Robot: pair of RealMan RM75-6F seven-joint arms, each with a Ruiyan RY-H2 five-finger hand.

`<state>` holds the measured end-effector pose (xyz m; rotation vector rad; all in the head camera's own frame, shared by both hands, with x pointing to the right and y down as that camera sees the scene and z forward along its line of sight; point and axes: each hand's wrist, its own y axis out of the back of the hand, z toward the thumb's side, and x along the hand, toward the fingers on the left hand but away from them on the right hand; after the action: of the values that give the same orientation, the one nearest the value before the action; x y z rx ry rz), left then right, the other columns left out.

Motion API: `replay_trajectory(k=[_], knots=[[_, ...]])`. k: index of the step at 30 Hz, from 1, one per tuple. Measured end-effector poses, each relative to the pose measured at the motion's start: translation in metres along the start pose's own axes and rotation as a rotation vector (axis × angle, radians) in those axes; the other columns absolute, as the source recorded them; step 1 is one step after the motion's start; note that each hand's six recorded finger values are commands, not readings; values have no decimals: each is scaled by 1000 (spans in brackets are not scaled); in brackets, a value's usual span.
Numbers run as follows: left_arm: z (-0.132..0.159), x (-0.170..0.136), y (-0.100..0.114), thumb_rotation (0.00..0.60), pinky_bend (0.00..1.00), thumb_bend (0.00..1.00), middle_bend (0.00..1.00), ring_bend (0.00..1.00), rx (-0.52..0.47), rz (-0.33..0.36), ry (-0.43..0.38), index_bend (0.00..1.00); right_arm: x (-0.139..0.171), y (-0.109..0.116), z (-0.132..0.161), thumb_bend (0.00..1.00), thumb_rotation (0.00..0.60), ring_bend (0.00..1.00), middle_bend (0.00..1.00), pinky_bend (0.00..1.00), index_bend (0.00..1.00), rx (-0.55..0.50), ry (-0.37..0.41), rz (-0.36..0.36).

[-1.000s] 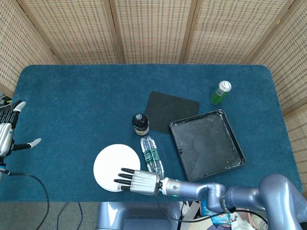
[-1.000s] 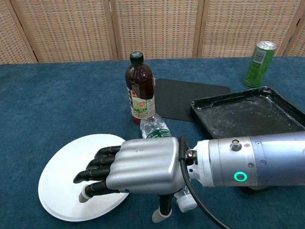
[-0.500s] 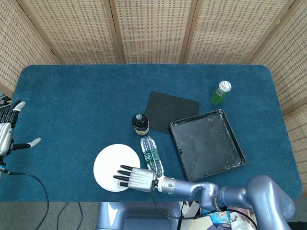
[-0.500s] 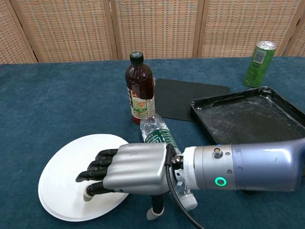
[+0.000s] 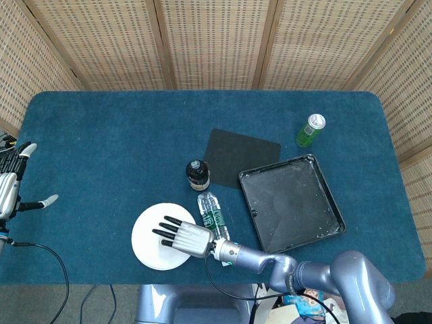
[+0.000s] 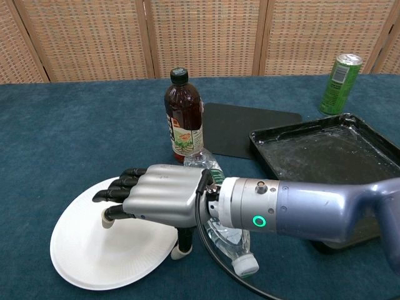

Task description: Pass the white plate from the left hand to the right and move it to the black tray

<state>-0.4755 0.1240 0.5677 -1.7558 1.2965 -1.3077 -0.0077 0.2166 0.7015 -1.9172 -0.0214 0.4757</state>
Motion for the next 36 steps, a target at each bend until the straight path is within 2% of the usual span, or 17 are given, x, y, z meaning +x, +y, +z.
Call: replay_trajectory(k=[8,11,13,16,18,21,29,36], knots=[[0,0,1,600,0,0,0,0,-4,2,1,0,-6,9,-8,438,600,0,0,0,217,-18,-34,-49],[0,0,1,600,0,0,0,0,-3,1,-1,0,-7,9,-10,483,600,0,0,0,234,-20,-41,-53],[0,0,1,600,0,0,0,0,-4,-1,-2,0,-8,9,-10,486,600,0,0,0,263,-17,-39,-54],[0,0,1,600,0,0,0,0,-3,-1,0,0,-8,9,-9,486,600,0,0,0,363,-14,-35,-55],[0,0,1,600,0,0,0,0,-4,-2,0,0,-8,9,-8,485,600,0,0,0,488,-16,-33,-59],[0,0,1,600,0,0,0,0,-4,-2,0,0,-8,10,-8,486,600,0,0,0,616,-18,-32,-69],[0,-1,1,600,0,0,0,0,-10,-2,-1,0,-6,18,-9,486,600,0,0,0,640,-25,-28,-115],[0,-2,1,600,0,0,0,0,-13,-4,-5,0,0,43,-12,484,600,0,0,9,641,-53,-19,-223]])
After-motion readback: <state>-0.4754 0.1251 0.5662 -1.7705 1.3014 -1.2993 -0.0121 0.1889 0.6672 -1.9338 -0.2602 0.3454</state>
